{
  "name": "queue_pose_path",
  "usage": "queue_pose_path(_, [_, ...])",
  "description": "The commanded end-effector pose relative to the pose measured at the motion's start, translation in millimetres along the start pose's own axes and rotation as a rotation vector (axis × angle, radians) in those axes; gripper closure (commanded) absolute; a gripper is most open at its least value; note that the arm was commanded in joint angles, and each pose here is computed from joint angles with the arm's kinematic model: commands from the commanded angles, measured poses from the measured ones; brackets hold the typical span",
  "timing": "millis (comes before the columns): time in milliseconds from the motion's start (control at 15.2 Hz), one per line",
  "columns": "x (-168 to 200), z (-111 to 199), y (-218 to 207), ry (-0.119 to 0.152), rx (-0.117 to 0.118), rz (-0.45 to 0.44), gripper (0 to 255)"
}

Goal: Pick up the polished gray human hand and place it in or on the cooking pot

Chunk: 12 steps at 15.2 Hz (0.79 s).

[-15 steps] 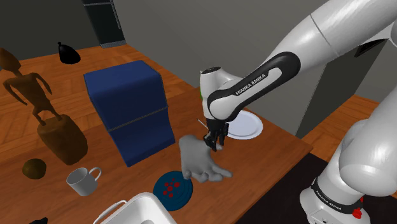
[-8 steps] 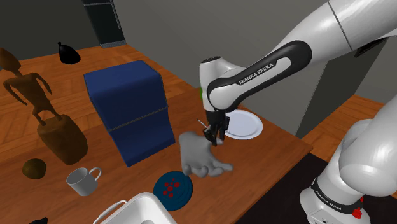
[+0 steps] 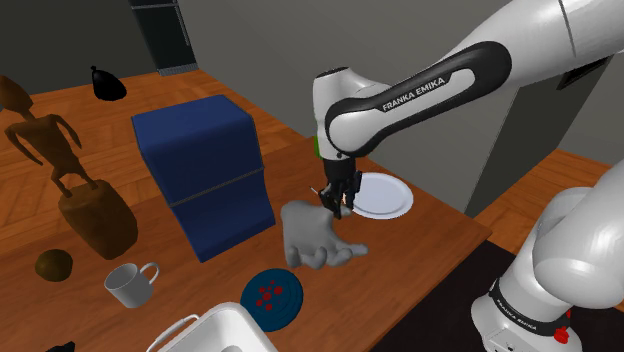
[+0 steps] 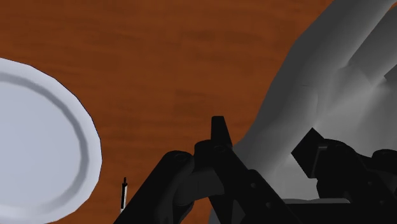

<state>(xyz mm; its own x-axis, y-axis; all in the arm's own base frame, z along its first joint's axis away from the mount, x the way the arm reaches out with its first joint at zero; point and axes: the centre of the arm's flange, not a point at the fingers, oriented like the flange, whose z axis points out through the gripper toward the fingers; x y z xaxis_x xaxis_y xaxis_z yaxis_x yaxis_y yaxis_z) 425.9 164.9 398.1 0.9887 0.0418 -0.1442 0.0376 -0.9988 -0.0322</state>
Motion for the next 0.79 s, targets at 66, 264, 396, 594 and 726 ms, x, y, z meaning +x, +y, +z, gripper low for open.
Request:
queue_pose_path(66, [-2,-17,-1,0.002,0.001,0.000,255])
queue_pose_path(264, [-4,-33,-1,0.002,0.001,0.000,255])
queue_pose_path(396, [-6,-43,-2,0.002,0.001,0.000,255])
queue_pose_path(594, [-7,-55,-2,0.002,0.001,0.000,255])
queue_pose_path(726, [-12,-55,-28,0.002,0.001,0.000,255])
